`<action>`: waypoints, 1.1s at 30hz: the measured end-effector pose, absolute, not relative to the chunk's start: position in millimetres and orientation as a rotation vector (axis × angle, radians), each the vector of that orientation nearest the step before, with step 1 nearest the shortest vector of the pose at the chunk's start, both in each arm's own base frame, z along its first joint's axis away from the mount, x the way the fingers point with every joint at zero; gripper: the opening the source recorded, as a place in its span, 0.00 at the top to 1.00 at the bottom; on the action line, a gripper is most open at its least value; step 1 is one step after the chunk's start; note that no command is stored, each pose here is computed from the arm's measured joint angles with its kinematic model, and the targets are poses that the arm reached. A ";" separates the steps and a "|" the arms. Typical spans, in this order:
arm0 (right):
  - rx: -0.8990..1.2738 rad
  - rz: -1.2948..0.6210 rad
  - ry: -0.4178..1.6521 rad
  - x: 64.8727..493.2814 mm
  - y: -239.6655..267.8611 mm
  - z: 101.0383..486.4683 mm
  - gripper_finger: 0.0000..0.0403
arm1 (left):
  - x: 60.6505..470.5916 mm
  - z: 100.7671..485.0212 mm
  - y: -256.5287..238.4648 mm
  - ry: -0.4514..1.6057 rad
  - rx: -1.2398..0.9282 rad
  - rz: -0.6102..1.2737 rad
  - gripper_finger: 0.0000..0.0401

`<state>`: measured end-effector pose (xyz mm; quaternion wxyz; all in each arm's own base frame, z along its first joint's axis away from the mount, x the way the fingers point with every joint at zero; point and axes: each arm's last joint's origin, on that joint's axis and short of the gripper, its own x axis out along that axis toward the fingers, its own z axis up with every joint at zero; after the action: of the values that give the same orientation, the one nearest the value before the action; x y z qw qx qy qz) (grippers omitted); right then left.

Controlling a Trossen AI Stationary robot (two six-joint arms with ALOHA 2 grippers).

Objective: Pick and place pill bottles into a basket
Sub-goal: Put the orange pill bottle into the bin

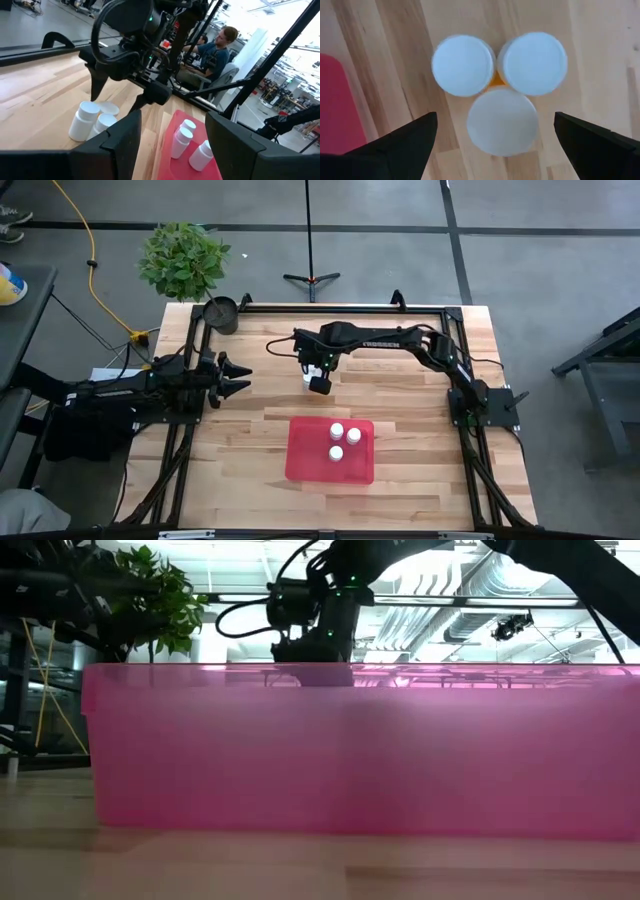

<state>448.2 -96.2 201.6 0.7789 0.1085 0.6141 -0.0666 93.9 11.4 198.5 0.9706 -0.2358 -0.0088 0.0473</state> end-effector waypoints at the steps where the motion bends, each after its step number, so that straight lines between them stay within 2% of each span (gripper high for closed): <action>1: 0.238 -0.141 1.324 448.7 -96.2 201.1 0.03 | 94.0 198.4 11.3 -0.017 -0.476 0.095 0.37; 18: 0.273 -0.120 1.364 456.3 -96.9 172.7 0.04 | 93.9 197.7 11.4 -0.010 -0.469 0.099 0.37; 33: 0.274 -0.125 1.360 455.3 -102.9 172.4 0.15 | 93.9 197.0 11.4 -0.003 -0.471 0.101 0.37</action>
<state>455.3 -102.9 172.4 0.7670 0.1263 0.6264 -0.0576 93.9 11.4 197.0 0.9712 -0.2331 -0.0013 0.0498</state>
